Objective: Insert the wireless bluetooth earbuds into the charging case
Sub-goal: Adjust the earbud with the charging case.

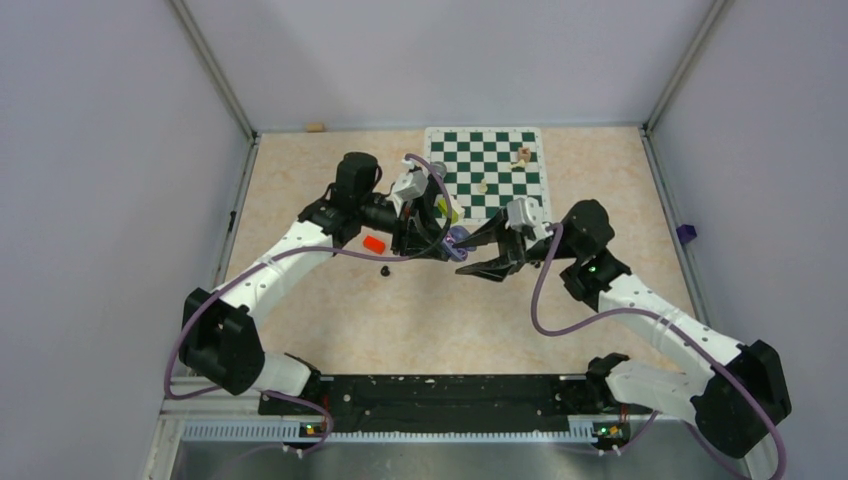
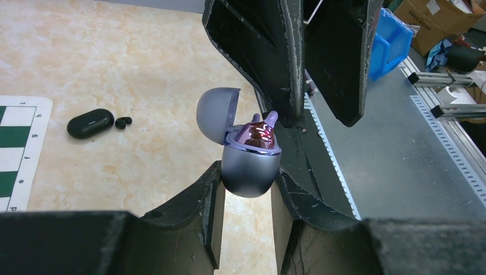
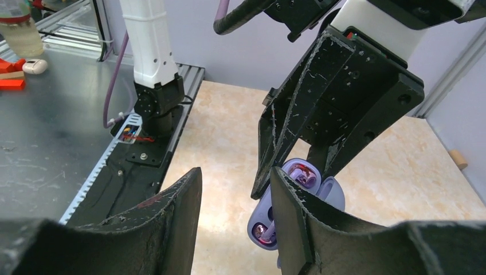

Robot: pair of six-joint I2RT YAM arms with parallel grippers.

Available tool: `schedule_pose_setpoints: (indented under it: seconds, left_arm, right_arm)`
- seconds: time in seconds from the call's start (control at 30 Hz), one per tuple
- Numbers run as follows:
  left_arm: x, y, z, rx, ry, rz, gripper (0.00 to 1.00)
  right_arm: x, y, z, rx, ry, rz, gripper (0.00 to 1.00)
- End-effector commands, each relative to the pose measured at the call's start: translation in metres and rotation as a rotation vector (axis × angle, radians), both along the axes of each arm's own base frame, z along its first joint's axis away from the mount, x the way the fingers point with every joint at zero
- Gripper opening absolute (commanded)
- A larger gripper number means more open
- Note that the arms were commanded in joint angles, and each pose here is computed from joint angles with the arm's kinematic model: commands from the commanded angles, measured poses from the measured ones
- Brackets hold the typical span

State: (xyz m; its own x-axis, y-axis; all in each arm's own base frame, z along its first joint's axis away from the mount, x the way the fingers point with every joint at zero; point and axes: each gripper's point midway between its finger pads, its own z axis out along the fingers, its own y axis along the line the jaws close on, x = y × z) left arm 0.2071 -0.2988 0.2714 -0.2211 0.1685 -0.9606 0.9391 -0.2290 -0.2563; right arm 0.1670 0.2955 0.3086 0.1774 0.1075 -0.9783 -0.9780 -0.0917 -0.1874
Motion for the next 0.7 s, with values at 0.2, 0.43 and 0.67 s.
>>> schedule_pose_setpoints:
  seconds: [0.2,0.43,0.67]
  left_arm:
    - [-0.002,-0.002,0.021,-0.044,-0.063,-0.028,0.0]
    - [-0.002,-0.002,0.021,-0.045,-0.065,-0.027,0.0]
    - [-0.002,-0.002,0.021,-0.043,-0.067,-0.026,0.0]
  right_arm:
    - [0.009,0.004,0.012,0.036,-0.058,-0.056,0.47]
    - [-0.018,-0.004,0.027,0.061,-0.042,0.08,0.47]
    - [-0.027,-0.027,0.063,0.145,-0.099,0.056,0.51]
